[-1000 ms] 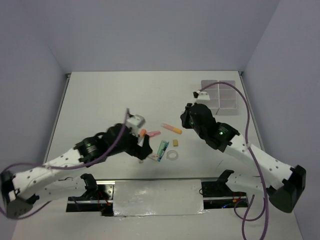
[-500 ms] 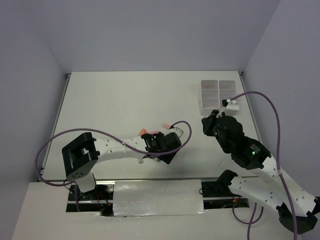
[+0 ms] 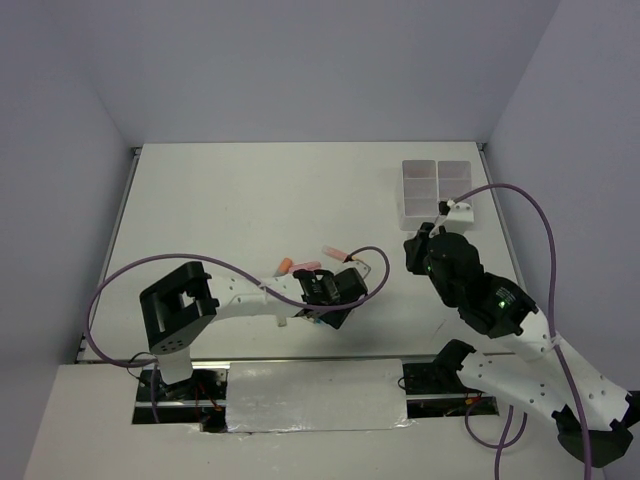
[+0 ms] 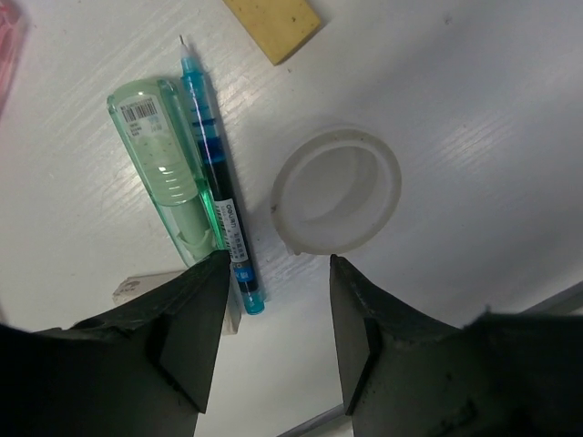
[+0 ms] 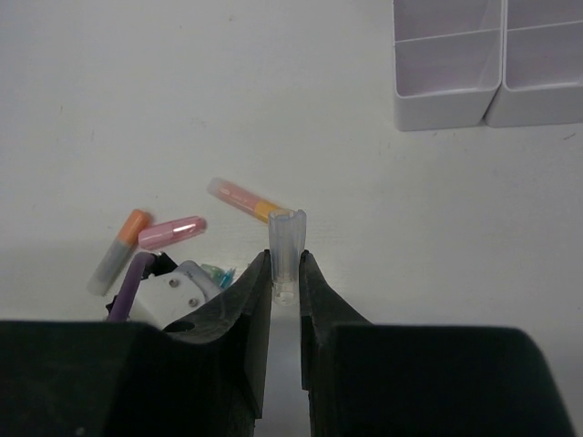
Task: Sort the stationery into containers
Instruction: Pick up the pen from the center of the board.
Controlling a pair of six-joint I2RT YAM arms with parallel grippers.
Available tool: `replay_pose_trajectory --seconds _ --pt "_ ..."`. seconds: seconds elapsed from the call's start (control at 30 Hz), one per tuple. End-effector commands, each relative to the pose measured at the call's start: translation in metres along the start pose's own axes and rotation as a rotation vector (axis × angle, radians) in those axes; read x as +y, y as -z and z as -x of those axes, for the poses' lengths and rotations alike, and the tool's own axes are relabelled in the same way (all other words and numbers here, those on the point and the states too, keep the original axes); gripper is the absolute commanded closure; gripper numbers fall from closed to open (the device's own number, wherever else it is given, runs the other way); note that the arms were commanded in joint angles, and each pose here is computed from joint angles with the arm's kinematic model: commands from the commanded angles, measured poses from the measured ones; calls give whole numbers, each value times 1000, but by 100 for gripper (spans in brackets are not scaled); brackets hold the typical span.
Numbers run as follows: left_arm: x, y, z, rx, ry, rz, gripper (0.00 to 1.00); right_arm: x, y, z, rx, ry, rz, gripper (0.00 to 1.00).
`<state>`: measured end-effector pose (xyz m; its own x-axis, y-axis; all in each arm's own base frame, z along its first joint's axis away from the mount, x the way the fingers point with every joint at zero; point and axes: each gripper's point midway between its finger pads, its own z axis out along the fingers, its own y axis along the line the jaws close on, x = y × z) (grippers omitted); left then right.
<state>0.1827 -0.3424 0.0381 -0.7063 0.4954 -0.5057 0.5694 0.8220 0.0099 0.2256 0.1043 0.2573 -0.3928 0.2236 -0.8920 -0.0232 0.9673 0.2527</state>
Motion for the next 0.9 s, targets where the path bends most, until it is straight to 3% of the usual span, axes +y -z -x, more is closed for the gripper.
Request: replay_pose_trajectory --seconds 0.0,0.43,0.67,0.87 --pt "-6 -2 -3 -3 20 -28 41 -2 -2 0 -6 12 -11 100" --pt "9 -3 -14 33 70 49 42 -3 -7 -8 7 22 -20 100" --pt "3 14 1 -37 101 -11 42 -2 -10 -11 18 31 -16 100" --pt "5 14 0 -27 93 6 42 0 -12 -14 28 36 -15 100"
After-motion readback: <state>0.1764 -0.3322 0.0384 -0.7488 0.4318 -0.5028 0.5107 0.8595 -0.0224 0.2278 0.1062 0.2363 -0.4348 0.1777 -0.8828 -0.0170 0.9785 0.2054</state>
